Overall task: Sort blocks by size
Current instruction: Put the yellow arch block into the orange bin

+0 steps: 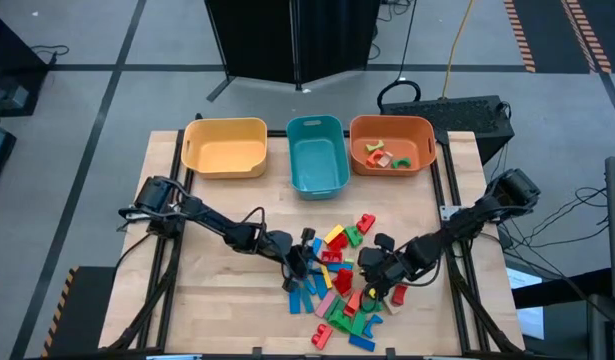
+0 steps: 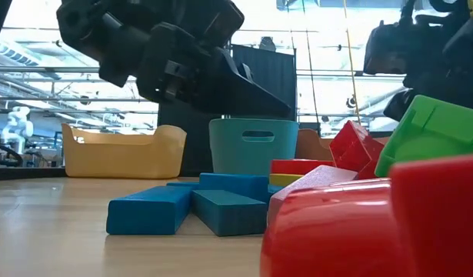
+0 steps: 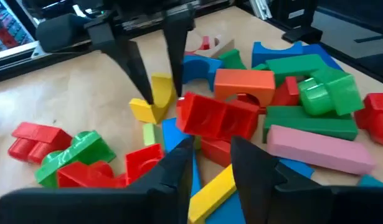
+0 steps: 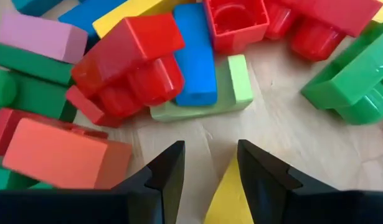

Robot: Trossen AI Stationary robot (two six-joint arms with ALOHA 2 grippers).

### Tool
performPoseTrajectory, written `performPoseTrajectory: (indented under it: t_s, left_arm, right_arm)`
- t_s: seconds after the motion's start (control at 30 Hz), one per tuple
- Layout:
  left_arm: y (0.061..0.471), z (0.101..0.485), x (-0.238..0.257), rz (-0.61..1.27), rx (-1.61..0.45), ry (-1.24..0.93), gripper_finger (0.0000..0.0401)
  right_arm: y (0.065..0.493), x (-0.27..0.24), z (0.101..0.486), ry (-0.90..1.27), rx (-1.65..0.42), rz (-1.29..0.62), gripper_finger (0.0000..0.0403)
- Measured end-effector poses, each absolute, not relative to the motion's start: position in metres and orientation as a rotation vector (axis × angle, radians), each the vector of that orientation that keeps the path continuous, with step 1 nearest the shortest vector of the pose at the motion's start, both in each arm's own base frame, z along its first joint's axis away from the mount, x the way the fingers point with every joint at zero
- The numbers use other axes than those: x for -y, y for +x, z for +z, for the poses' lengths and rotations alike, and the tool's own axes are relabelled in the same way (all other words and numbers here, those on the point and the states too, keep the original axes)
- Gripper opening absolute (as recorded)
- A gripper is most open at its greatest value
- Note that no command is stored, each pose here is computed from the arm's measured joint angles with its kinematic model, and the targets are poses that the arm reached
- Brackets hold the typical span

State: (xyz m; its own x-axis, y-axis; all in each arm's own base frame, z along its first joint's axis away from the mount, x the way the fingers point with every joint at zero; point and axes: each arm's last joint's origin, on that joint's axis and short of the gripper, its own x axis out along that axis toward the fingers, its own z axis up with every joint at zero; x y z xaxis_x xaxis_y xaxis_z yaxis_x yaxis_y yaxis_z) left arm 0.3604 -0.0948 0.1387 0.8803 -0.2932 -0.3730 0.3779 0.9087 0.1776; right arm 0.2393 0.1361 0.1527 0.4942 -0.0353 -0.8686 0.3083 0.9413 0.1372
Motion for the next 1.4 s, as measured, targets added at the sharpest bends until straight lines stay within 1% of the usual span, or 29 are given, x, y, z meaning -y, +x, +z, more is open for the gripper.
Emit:
performPoseTrajectory:
  t_s: [0.27, 0.4, 0.6, 0.83, 0.97, 1.07, 1.17, 1.27, 1.4]
  left_arm:
    - [0.358, 0.139, 0.102, -0.284, -0.353, 0.246, 0.0197]
    - [0.359, 0.140, 0.103, -0.280, -0.348, 0.226, 0.0219]
    - [0.360, 0.143, 0.103, -0.255, -0.316, 0.224, 0.0222]
    - [0.360, 0.144, 0.102, -0.220, -0.308, 0.229, 0.0222]
    - [0.360, 0.144, 0.102, -0.218, -0.309, 0.222, 0.0222]
    - [0.360, 0.143, 0.102, -0.219, -0.310, 0.221, 0.0222]
    - [0.360, 0.143, 0.102, -0.219, -0.310, 0.221, 0.0222]
    - [0.360, 0.143, 0.102, -0.218, -0.310, 0.221, 0.0222]
    - [0.360, 0.143, 0.102, -0.219, -0.310, 0.221, 0.0222]
  right_arm:
    - [0.233, -0.139, 0.153, 0.340, -1.006, -0.321, 0.0137]
    - [0.223, -0.144, 0.152, 0.371, -1.036, -0.378, 0.0137]
    - [0.204, -0.150, 0.159, 0.328, -1.135, -0.507, 0.0137]
    - [0.199, -0.161, 0.186, 0.308, -1.149, -0.592, 0.0137]
    - [0.192, -0.169, 0.194, 0.356, -1.159, -0.628, 0.0137]
    - [0.186, -0.175, 0.192, 0.446, -1.183, -0.654, 0.0137]
    - [0.178, -0.173, 0.186, 0.477, -1.231, -0.711, 0.0140]
    - [0.172, -0.169, 0.181, 0.497, -1.258, -0.792, 0.0156]
    - [0.172, -0.170, 0.179, 0.548, -1.262, -0.804, 0.0205]
